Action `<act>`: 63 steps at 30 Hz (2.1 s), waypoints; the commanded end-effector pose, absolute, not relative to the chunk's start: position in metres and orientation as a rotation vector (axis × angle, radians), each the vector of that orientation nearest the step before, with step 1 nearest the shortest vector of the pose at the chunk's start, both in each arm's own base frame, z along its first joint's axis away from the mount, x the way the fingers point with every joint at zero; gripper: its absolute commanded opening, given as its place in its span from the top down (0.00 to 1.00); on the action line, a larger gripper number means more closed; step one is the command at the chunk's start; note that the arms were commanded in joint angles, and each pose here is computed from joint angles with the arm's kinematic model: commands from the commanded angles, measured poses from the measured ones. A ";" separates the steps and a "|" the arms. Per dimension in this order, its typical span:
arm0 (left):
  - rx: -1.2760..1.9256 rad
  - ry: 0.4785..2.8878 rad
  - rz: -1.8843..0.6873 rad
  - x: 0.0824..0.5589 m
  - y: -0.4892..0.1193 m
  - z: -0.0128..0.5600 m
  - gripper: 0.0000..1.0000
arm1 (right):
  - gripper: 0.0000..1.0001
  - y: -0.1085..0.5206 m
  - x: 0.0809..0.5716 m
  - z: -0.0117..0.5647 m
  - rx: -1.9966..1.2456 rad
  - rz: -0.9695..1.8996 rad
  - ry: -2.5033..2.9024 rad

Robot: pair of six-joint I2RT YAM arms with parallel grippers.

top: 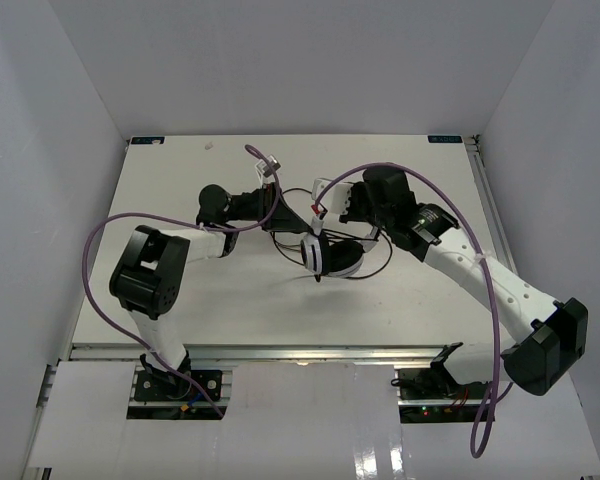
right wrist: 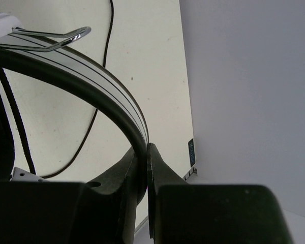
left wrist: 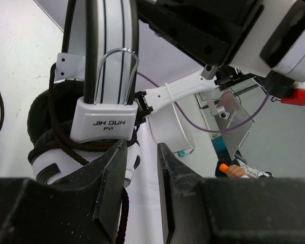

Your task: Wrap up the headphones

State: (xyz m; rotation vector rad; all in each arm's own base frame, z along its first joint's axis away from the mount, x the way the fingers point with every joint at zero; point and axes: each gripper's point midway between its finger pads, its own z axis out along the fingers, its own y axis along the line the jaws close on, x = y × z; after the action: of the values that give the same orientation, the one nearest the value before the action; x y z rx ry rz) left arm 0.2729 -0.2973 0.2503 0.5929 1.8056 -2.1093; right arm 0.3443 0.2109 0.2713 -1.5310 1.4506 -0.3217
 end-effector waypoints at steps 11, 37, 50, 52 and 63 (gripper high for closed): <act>0.894 1.379 -1.955 0.256 -0.293 0.315 0.56 | 0.92 0.197 0.348 0.299 -1.371 -0.352 1.467; 0.790 1.336 -1.653 0.246 -0.292 0.343 0.68 | 0.92 0.210 0.369 0.301 -1.223 -0.253 1.590; 0.311 1.246 -1.349 0.288 -0.285 0.400 0.73 | 0.92 0.190 0.376 0.332 -1.022 -0.445 1.526; 0.228 1.277 -1.276 0.299 -0.282 0.402 0.73 | 0.92 0.182 0.375 0.346 -1.008 -0.490 1.500; 0.173 1.499 -1.179 0.318 -0.294 0.387 0.77 | 0.92 0.162 0.380 0.378 -0.919 -0.642 1.416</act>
State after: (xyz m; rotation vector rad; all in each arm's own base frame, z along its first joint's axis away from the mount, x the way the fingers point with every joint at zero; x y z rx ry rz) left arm 0.3222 -0.2933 0.3652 0.1891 1.4809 -1.1787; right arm 0.3674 0.1876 0.3289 -1.1438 1.4979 -0.4962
